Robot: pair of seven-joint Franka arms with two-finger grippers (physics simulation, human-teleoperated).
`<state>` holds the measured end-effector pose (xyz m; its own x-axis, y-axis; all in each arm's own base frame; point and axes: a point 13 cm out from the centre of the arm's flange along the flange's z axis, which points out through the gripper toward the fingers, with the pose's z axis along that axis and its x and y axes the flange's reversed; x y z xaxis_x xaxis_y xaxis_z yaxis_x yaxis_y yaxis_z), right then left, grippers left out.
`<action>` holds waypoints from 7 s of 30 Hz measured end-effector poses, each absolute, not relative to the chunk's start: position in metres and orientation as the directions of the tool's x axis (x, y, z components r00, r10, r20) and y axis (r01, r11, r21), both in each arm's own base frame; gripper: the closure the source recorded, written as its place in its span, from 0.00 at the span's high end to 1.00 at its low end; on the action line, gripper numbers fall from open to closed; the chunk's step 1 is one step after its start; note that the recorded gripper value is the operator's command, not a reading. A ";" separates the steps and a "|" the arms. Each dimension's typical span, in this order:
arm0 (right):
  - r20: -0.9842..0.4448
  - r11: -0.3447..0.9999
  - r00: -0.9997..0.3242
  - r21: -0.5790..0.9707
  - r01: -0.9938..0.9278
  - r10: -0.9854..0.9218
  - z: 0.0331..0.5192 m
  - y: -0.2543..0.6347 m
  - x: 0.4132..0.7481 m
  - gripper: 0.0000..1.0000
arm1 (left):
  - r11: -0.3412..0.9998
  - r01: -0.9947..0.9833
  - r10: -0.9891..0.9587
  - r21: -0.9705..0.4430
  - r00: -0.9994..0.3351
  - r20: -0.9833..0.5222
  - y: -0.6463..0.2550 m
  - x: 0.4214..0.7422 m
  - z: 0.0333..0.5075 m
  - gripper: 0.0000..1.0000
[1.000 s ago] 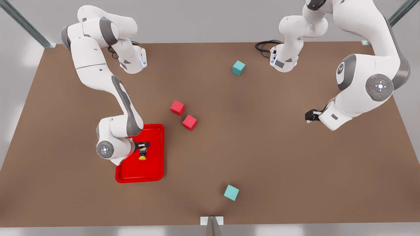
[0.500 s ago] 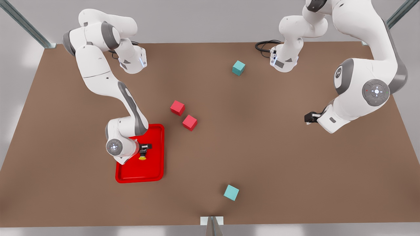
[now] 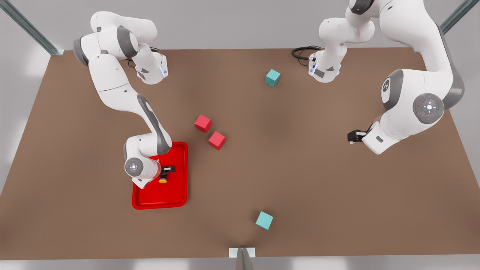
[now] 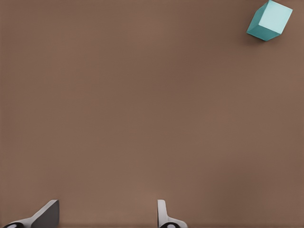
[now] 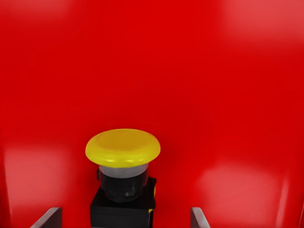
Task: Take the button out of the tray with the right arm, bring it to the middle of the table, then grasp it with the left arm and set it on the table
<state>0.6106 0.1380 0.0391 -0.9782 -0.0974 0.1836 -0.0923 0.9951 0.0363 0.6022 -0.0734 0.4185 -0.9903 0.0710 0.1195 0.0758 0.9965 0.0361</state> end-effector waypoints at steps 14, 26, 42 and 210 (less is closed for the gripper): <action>0.181 0.994 -0.978 0.037 -0.098 -0.103 0.035 0.142 0.606 0.46 | 0.996 0.075 0.070 0.037 -0.990 0.119 -0.073 0.602 0.419 1.00; 0.160 0.992 -0.979 0.049 -0.116 -0.123 0.049 0.147 0.612 0.34 | 0.996 0.076 0.071 0.038 -0.991 0.118 -0.074 0.602 0.421 1.00; 0.129 0.959 -0.951 0.082 -0.272 -0.280 0.157 0.449 0.607 0.35 | 0.996 0.047 0.038 0.079 -0.993 0.116 -0.041 0.604 0.423 1.00; 0.050 0.993 -0.993 -0.047 -0.107 -0.105 0.425 0.046 0.625 1.00 | 0.592 -0.735 -0.168 0.330 -0.513 -0.842 -0.120 0.722 0.082 0.38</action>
